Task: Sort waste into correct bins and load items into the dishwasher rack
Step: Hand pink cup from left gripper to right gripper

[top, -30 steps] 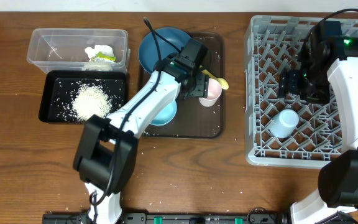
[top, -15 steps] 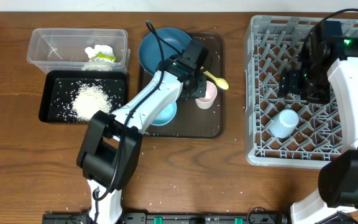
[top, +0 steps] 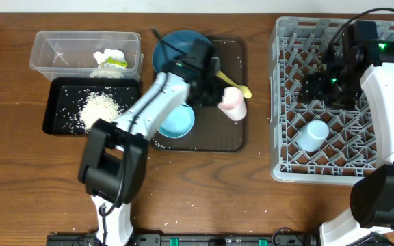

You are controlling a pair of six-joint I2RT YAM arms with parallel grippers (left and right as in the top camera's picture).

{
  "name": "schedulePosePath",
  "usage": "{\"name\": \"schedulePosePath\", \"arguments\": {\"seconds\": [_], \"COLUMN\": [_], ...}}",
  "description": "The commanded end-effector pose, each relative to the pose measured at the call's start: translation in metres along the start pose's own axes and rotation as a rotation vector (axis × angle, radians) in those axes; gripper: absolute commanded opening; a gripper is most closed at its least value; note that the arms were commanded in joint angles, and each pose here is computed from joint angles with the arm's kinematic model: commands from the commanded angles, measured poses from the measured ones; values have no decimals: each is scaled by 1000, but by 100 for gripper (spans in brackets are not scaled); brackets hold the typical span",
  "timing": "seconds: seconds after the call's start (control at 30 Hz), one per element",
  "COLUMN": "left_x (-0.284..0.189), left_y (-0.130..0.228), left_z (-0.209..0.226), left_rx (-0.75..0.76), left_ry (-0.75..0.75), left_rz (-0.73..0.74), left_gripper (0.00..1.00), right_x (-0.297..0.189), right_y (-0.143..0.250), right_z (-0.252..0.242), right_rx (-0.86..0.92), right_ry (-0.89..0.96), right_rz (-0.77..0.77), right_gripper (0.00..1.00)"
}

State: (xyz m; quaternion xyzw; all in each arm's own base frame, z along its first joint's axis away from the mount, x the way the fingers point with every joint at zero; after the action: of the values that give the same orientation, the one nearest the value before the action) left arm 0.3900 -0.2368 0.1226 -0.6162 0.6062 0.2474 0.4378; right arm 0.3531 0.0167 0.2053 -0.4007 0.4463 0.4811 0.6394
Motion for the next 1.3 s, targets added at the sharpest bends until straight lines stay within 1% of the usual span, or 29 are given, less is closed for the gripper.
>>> {"name": "schedulePosePath", "arguments": {"seconds": [0.0,0.13,0.2,0.3,0.47,0.63,0.93,1.03,1.17,1.27], "left_x": [-51,-88,-106,-127,-144,-155,-156,-157,-157,-157], "left_y": [-14,-24,-27,-29,-28,-24,-23,-23,-23,-23], "left_z": [-14,-3,4,11,7,-2,-3,-3,-3,-3], "left_rx": [-35,-91,-113,-132,-125,-109,-140,-147,-151,-151], "left_ry": [280,504,611,722,858,964,975,975,975,975], "left_rz": [-34,-45,-51,-63,-49,-22,0,3,5,5], "left_gripper": [6,6,6,6,6,6,6,6,6,6], "right_x": [-16,-27,-32,-35,-33,-30,-33,-34,-33,-33], "right_y": [-1,-6,-6,-3,7,18,20,22,24,27], "right_z": [51,88,105,133,168,192,218,222,226,230], "right_rx": [-187,-322,-393,-491,-619,-707,-809,-827,-838,-854], "right_ry": [-351,-571,-650,-734,-773,-798,-832,-839,-843,-850], "right_rz": [-31,-90,-115,-141,-164,-171,-234,-242,-240,-242], "right_gripper": [81,80,81,82,84,85,85,84,77,66]}}
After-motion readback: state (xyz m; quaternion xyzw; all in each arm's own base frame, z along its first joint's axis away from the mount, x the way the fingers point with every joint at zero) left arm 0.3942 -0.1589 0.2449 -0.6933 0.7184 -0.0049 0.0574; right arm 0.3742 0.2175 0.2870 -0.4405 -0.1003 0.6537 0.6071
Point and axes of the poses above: each gripper's point midway between its finger pads, its own x axis out along the fingers, its own z axis along the line the jaws close on, y = z × x, the point moved 4 cm from there along -x, back along the fingers, and after that the axes turned 7 degrees about x, right-handed, at the moved point
